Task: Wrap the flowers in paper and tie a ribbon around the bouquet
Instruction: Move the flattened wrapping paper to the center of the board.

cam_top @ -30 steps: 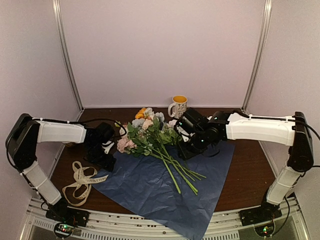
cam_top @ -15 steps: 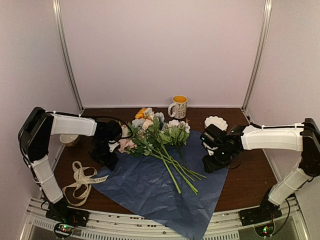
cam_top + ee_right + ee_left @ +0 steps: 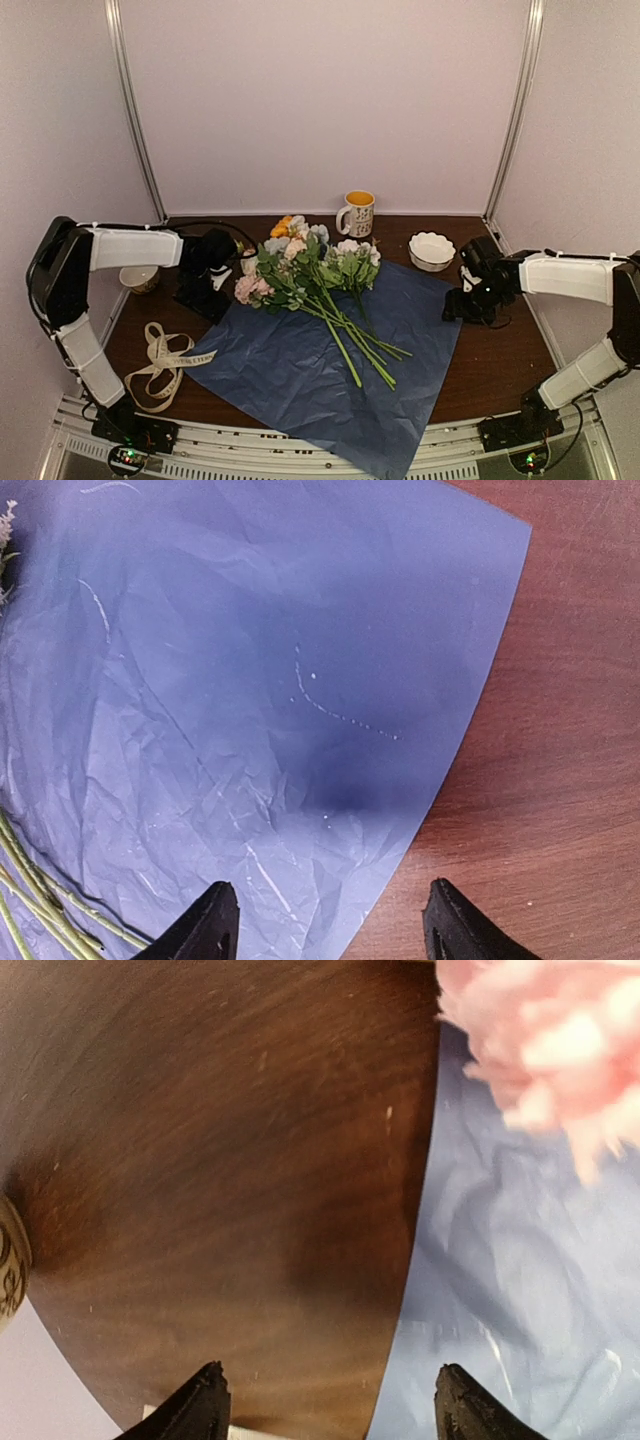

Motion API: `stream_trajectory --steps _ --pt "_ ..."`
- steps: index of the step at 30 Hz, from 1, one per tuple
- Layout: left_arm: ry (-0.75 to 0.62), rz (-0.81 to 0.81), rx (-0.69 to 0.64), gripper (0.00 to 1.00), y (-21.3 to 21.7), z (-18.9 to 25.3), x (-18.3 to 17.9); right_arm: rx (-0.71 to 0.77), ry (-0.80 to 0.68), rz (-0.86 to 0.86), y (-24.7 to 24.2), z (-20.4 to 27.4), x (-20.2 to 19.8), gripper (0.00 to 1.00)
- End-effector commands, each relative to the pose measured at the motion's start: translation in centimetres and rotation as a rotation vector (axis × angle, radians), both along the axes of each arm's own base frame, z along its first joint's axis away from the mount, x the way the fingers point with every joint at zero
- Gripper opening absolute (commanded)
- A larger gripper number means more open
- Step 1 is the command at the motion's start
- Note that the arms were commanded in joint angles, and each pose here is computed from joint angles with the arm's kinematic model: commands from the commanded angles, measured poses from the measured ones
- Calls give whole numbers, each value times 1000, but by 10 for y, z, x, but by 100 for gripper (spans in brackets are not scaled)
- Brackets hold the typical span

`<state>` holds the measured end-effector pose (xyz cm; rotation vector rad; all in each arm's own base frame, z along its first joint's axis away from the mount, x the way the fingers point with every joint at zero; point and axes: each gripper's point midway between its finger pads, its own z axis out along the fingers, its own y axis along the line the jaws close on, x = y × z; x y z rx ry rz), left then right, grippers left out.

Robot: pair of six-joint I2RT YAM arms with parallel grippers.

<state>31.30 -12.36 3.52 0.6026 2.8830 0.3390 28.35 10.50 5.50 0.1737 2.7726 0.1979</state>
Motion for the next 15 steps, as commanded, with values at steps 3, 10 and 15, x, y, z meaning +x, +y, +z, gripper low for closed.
stream_trajectory --steps 3,10,15 --pt "-55 61 -216 74 -13 26 -32 106 34 -66 -4 -20 -1 64" --pt "-13 62 -266 73 -34 26 -96 115 36 -126 -18 -30 -11 65" --pt "45 30 -212 73 -41 19 -132 161 36 -120 -10 -30 -9 64"
